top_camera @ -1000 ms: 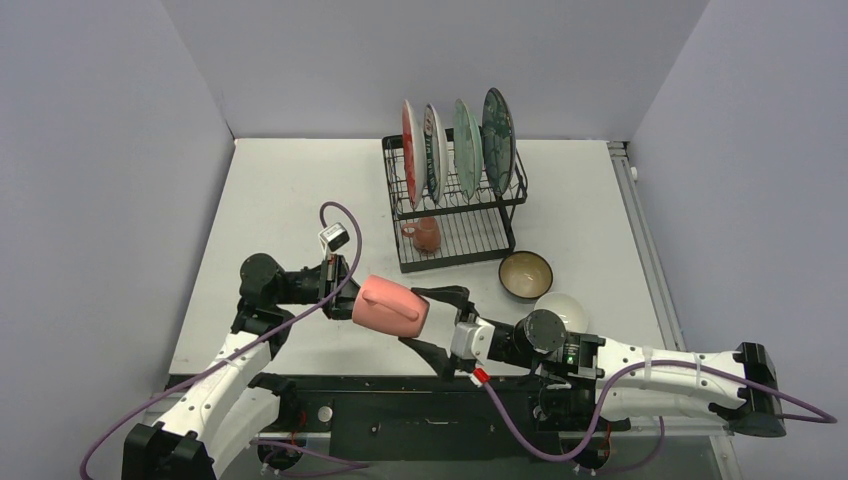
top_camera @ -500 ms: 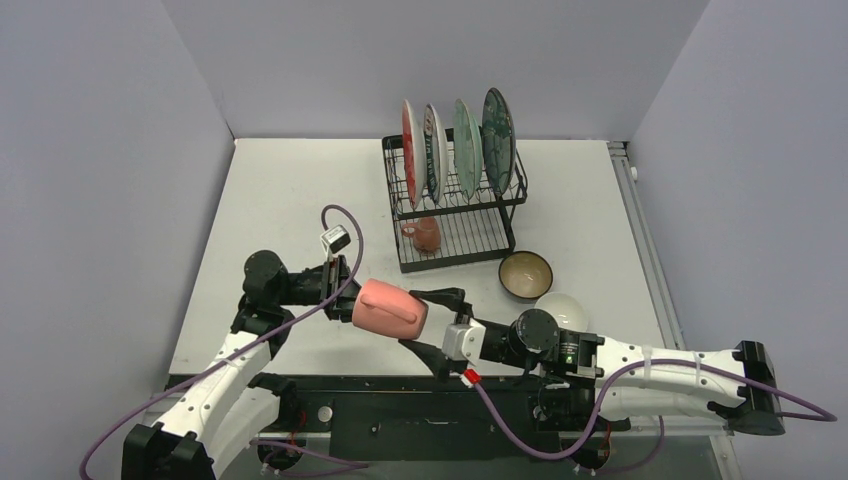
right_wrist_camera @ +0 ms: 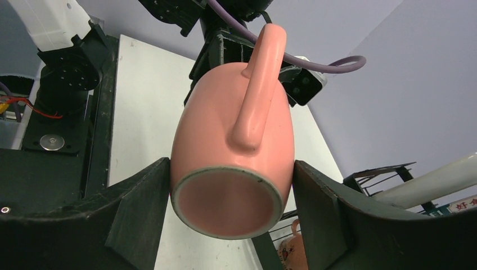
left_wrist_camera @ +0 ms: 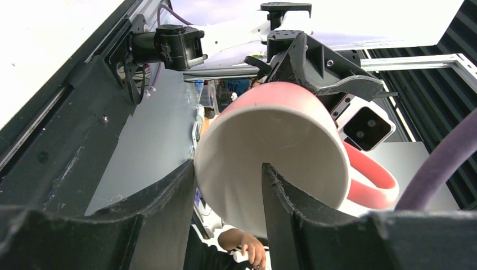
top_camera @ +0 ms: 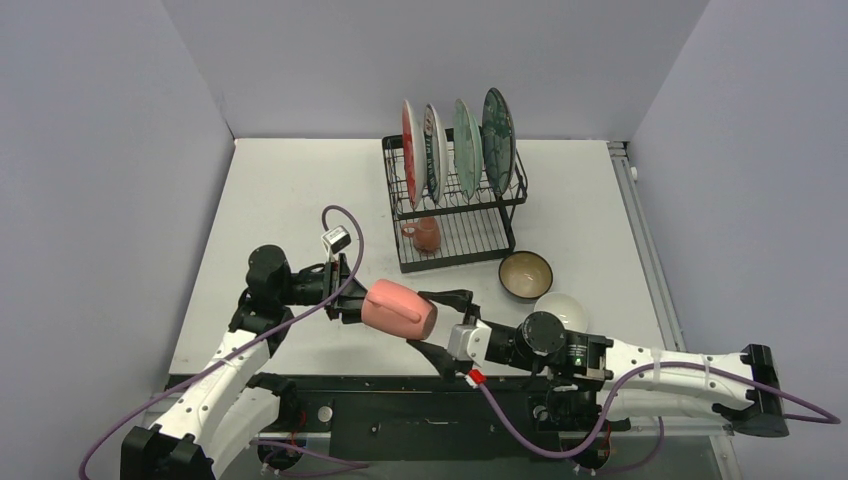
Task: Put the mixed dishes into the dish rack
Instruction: Pick up the cup at the center of the board.
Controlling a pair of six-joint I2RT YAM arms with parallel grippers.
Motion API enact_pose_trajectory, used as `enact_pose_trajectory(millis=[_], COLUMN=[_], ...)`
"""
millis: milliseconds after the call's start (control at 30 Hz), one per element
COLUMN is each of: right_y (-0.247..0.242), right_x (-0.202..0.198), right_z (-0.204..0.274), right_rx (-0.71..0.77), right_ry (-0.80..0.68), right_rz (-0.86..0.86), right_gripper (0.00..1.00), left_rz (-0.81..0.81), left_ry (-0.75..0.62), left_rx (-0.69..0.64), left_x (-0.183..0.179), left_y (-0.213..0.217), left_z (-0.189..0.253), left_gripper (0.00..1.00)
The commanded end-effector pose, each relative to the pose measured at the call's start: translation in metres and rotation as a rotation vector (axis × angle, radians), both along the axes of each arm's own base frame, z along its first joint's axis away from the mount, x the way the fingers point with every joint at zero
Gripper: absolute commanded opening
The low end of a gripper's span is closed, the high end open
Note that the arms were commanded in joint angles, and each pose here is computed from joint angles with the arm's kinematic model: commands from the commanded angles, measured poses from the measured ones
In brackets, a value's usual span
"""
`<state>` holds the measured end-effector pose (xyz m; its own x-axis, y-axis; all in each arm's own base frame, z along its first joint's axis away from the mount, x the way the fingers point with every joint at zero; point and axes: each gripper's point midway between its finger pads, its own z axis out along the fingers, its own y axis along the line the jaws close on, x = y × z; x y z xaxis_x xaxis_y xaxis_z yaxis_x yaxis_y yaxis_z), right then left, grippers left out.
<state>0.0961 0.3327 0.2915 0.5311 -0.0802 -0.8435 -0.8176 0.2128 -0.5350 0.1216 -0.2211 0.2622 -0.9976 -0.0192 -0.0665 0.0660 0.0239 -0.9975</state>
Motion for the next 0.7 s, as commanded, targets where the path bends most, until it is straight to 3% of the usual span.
enact_pose_trajectory(millis=[0, 667], right_y=[-0.015, -0.02], right_x=[0.003, 0.003], right_z=[0.045, 0.03], right_rx=[0.154, 0.15], right_ry=[-0.03, 0.028], right_rz=[-0.039, -0.048], right_gripper=[0.0, 0.0], left_rz=[0.001, 0.024], left_ry=[-0.098, -0.1], left_rx=[-0.007, 0.033], left_x=[0.001, 0.009], left_y=[0.0, -0.001], left_z=[0.014, 0.002], left_gripper=[0.43, 0.48])
